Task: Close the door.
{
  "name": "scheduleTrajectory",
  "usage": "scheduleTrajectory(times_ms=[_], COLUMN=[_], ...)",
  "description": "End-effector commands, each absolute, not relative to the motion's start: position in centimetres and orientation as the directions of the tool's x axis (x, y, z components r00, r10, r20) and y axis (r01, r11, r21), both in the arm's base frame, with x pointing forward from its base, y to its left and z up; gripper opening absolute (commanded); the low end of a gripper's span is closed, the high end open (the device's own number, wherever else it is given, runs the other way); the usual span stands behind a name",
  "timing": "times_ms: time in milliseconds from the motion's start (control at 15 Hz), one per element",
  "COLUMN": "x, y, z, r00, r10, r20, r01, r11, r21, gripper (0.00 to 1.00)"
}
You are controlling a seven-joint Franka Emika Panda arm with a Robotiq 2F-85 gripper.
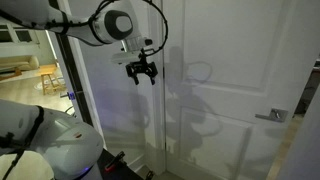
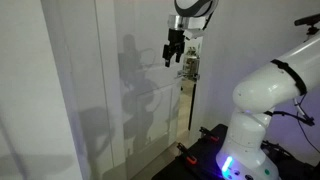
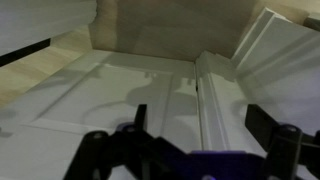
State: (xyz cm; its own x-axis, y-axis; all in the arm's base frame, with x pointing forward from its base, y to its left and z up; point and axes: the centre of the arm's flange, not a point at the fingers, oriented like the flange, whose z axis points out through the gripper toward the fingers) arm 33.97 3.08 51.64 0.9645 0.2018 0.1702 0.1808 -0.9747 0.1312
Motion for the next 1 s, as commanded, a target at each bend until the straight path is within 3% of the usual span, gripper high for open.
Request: scheduleTrajectory(times_ms=[0, 400, 933], x=[34.0, 34.8, 40.1], y=[3.1, 2.7, -3.0], z=[51.6, 51.3, 49.3], r00=[0.965, 0.964, 0.942], r10=[0.202, 0.196, 0.201], r20=[0.170, 0.178, 0.268], r01=[0.181, 0.170, 0.130], r11=[-0.975, -0.974, -0.957], r21=[0.131, 0.151, 0.261], gripper=[1.00, 1.00, 1.00])
